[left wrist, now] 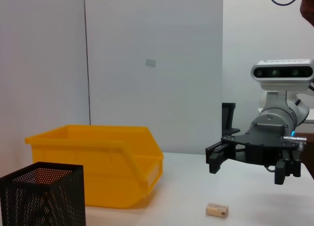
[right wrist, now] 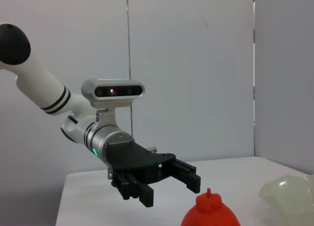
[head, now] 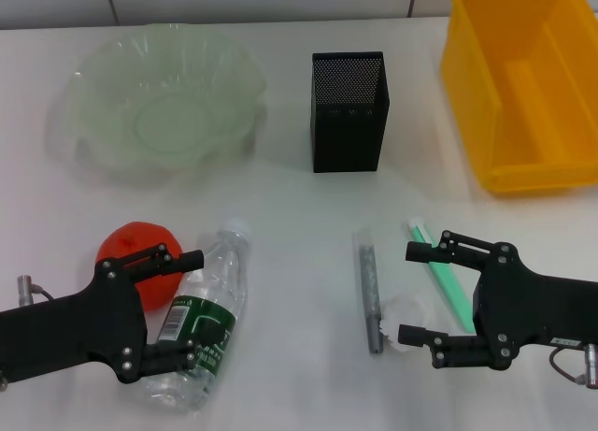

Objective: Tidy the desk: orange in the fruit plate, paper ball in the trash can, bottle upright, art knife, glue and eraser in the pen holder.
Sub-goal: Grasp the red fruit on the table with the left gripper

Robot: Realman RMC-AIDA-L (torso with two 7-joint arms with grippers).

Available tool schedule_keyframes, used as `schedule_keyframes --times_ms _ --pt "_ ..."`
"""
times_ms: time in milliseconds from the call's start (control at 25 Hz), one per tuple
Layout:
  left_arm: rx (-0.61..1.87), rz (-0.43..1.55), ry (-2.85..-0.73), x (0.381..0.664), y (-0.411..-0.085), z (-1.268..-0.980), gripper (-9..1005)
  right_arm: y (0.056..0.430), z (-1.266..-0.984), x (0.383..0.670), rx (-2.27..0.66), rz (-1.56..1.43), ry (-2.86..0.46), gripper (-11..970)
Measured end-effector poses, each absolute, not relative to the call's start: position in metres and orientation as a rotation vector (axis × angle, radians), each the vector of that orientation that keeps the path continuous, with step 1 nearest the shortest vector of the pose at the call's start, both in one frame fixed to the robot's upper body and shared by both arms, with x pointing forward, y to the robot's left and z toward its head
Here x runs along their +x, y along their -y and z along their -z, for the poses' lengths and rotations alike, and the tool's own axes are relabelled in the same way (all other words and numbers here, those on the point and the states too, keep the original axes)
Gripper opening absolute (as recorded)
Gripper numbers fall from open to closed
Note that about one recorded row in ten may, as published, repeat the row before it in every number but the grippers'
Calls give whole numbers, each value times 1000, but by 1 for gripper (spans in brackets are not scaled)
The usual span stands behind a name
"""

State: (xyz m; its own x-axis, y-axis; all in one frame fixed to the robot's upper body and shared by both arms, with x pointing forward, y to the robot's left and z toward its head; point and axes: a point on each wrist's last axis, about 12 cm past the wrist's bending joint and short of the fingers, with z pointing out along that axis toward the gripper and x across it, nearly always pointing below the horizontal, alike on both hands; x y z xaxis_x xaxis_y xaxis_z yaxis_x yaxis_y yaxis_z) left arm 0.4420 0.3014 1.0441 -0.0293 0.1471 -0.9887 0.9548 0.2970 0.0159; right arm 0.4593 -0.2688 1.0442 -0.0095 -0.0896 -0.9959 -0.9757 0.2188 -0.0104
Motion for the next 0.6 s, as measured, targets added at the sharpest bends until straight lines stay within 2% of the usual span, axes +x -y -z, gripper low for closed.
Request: schedule_keyframes --times_ms 360,600 --pt "1064 893 -1449 442 -303 -1045 753 269 -1044 459 -1107 -999 -1373 841" --pt "876 748 -1550 446 -324 -1039 732 270 -1043 457 -1103 -996 -1375 841"
